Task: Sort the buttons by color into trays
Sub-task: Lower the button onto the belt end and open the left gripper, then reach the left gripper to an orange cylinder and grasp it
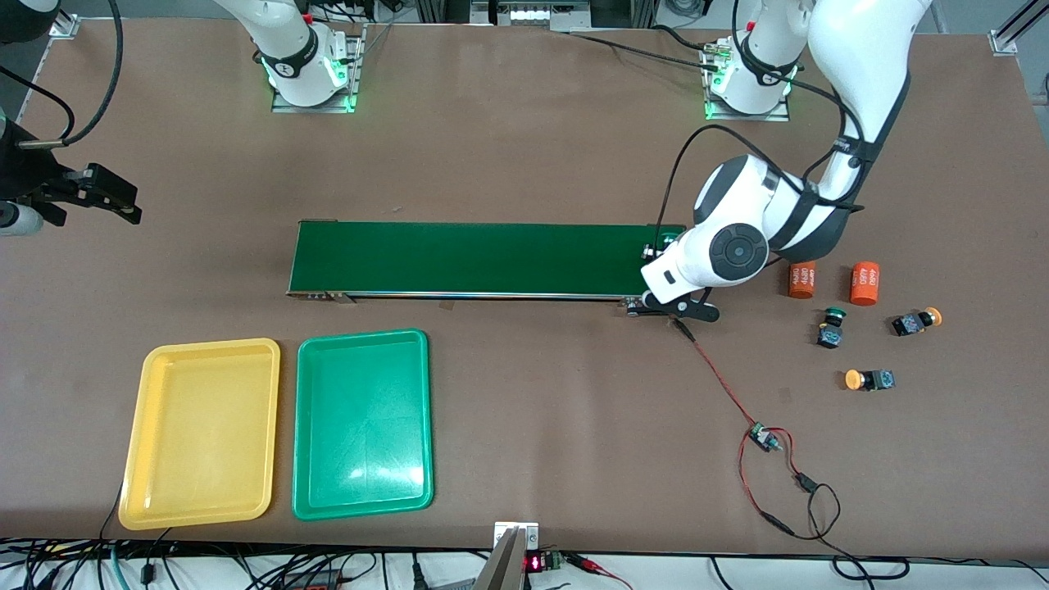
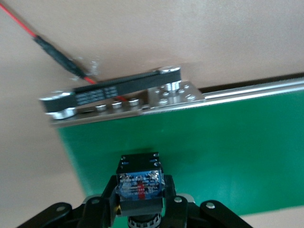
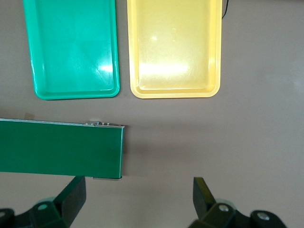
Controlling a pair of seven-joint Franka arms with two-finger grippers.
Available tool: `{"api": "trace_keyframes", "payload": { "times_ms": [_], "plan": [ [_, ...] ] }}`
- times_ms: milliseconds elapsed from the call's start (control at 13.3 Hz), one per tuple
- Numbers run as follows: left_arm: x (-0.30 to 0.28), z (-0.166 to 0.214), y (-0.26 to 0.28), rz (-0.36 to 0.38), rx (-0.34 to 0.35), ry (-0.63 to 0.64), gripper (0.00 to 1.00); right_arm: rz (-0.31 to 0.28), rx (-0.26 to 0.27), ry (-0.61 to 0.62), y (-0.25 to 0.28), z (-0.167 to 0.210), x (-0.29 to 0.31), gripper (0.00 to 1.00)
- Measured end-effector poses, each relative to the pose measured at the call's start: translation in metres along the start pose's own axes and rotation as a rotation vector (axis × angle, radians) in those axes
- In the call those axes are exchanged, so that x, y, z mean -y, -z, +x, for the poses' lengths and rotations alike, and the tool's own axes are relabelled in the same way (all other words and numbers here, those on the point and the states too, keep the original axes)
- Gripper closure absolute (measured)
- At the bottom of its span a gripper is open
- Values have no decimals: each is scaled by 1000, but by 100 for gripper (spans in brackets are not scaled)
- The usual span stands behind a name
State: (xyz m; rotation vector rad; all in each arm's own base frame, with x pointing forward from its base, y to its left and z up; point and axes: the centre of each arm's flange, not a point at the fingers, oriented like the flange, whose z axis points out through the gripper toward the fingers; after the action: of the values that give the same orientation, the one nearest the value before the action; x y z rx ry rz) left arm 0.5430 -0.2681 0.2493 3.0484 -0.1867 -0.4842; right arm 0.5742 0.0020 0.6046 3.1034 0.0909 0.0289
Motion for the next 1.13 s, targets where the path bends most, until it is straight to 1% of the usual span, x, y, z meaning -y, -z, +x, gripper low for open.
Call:
{"api": "trace_keyframes", "payload": {
  "times_ms": [150,226,301,451,601,677,902,1052,1128],
  "plan": [
    [-10,-2,-8,-1,-7,16,59,0,0,0,0,0,0,0],
    [-11,-2,-7,-1,-10,17,56,0,0,0,0,0,0,0],
    [-10,-2,-6,-2,-13,19,48,0,-1,0,0,0,0,0],
    [-7,0,4,0,-12,26,27,0,-1,0,0,0,0,0],
    [-4,4,34,10,12,34,5,0,-1,0,0,0,0,0],
    [-3,6,57,14,17,38,0,0,-1,0,0,0,0,0],
    [20,11,118,27,10,78,0,0,-1,0,0,0,0,0],
    [63,21,136,45,-3,138,0,0,-1,-1,0,0,0,0],
    [93,26,137,41,1,181,0,0,-1,-1,0,0,-1,0]
  ]
}}
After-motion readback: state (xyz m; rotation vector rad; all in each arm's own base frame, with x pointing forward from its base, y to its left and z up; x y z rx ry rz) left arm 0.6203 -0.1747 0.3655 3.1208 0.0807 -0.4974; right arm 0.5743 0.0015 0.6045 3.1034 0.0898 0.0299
